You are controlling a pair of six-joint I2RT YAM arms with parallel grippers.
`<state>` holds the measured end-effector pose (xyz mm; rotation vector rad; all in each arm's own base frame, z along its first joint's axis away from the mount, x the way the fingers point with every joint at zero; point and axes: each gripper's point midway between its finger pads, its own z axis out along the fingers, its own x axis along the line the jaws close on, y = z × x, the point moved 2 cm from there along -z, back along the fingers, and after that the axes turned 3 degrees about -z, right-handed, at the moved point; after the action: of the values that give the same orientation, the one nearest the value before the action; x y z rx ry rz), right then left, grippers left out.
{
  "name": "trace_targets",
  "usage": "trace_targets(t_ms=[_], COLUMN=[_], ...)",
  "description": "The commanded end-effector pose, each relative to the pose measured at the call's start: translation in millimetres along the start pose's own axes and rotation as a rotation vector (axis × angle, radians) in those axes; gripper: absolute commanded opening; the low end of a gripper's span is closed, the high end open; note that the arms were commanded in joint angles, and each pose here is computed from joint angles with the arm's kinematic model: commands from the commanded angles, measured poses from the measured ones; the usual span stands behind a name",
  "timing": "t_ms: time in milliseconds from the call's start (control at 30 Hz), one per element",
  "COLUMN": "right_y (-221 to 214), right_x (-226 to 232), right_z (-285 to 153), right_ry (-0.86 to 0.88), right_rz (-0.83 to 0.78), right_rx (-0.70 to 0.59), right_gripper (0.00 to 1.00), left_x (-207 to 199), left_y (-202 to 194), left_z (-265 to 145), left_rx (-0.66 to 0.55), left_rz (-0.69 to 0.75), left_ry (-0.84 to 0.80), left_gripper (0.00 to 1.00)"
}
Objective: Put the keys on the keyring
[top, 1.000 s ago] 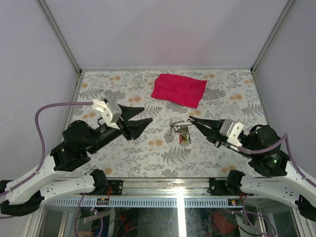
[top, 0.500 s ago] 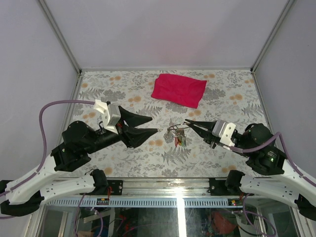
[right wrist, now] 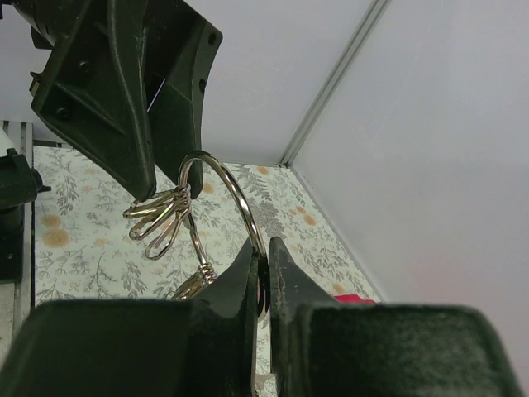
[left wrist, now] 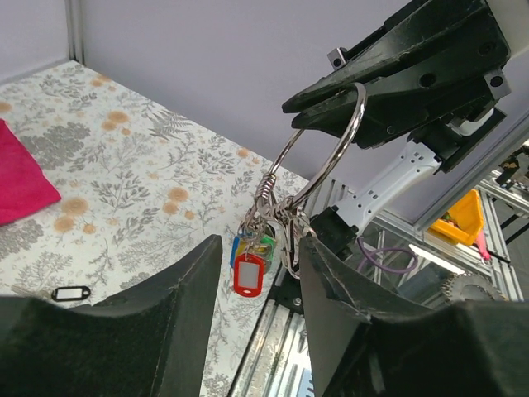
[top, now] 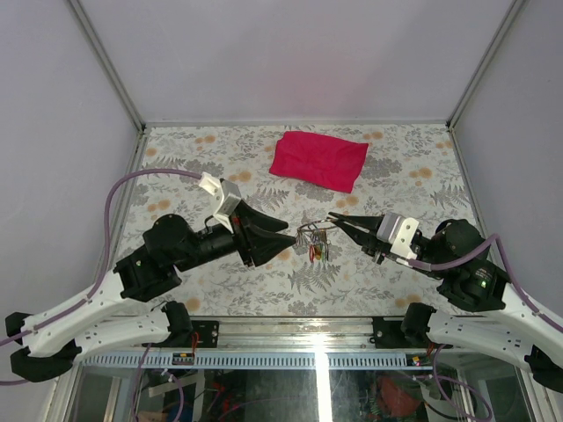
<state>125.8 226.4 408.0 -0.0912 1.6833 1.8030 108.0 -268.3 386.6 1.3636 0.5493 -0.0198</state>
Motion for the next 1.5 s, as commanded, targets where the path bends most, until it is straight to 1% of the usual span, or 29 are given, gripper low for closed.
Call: trace_targets(t_ms=[0, 467, 767, 1100, 1333, 1467], right_y=[28, 26, 25, 15, 1, -8], right_x=[-14, -14, -14, -13, -14, -13], right_z=[-1, -1, -1, -5, -7, -8], right_ry=[-0.056, -0.056, -0.061, -0.069, -0.080, -0.076], right_rz=[0.006, 0.018, 0.016, -0.020, -0.068, -0.091], right_rx=[-0.098, -0.093, -0.088, -0.061, -0.003, 0.031], right_gripper=[0.02, 0.02, 0.01, 0.01, 0.02, 0.04], left_x=[-12, -21, -23, -24, -23, -22], left_y=[9, 5, 7, 17, 16, 15], left_z=[4, 6, 7, 5, 7, 9], left_rx=[-0.047, -0.031, -0.024, -0.026, -0.005, 0.001], left_rz=[-0.054, -0.066, -0.066, -0.059, -0.054, -0.054], left_ry=[-0.054, -0.118, -0.127, -0.102, -0.090, -0.086], left_gripper=[0.42, 0.24, 0.01, 0.00, 0.00, 0.00])
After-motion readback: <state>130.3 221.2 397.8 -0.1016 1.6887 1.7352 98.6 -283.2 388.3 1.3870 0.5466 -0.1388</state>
